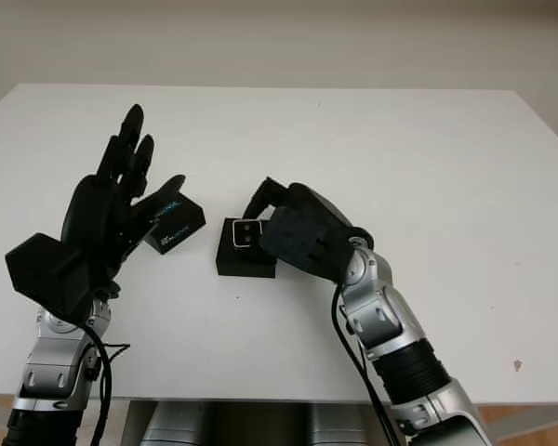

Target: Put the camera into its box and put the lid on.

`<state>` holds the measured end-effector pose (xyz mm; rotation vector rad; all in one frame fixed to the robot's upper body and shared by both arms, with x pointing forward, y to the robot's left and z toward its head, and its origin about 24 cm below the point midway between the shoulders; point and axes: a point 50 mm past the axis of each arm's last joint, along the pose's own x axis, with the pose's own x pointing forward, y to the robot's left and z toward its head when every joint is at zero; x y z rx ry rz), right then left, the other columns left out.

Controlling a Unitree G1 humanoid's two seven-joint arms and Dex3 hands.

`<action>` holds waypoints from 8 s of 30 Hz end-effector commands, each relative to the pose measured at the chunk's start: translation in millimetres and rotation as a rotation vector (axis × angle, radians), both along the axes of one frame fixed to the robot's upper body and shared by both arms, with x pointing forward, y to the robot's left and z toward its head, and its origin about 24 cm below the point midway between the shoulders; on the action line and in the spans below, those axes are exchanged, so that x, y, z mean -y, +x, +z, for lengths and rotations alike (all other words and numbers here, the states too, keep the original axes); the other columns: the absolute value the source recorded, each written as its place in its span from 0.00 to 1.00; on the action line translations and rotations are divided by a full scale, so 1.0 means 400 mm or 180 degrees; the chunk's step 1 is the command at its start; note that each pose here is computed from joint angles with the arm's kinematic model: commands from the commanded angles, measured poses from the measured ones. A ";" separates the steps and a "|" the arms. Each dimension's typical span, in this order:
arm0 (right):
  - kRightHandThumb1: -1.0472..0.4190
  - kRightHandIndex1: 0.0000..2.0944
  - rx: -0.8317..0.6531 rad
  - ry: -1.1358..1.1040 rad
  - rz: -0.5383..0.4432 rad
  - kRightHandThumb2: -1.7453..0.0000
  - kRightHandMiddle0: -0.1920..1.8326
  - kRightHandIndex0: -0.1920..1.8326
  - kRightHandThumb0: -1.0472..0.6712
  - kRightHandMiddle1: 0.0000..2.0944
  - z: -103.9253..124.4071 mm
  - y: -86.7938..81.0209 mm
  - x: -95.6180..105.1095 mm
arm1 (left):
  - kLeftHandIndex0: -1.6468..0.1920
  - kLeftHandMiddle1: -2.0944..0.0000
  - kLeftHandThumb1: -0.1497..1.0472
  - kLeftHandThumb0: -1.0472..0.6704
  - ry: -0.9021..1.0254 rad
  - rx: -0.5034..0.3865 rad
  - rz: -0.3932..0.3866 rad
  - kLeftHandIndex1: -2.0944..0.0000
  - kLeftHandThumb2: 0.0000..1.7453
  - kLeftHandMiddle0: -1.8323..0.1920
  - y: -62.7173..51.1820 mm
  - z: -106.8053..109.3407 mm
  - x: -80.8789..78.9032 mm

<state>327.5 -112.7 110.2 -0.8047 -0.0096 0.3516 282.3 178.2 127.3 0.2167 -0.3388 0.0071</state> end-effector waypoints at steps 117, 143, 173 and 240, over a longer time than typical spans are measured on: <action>0.04 0.02 0.1257 0.0951 0.0076 0.96 0.08 0.14 0.24 0.21 0.198 -0.007 0.114 | 0.89 0.98 1.00 0.25 0.1078 -0.0038 0.0428 0.98 0.05 0.89 0.006 0.047 -0.103; 0.00 0.03 0.1484 0.1656 -0.0465 0.95 0.01 0.16 0.22 0.43 0.297 0.032 0.218 | 1.00 0.98 0.99 0.07 0.2703 -0.0748 0.0384 1.00 0.04 0.99 0.107 -0.003 -0.074; 0.00 0.03 0.1379 0.1454 -0.0442 0.94 0.01 0.16 0.23 0.47 0.270 0.027 0.215 | 0.95 0.96 0.95 0.12 0.2933 -0.0853 0.0550 0.97 0.03 0.91 0.169 -0.071 -0.083; 0.00 0.04 0.1475 0.1298 -0.0512 0.84 0.04 0.18 0.22 0.36 0.251 0.002 0.207 | 0.71 0.34 0.96 0.53 0.1593 0.0162 -0.0258 0.42 0.03 0.69 0.101 0.113 -0.054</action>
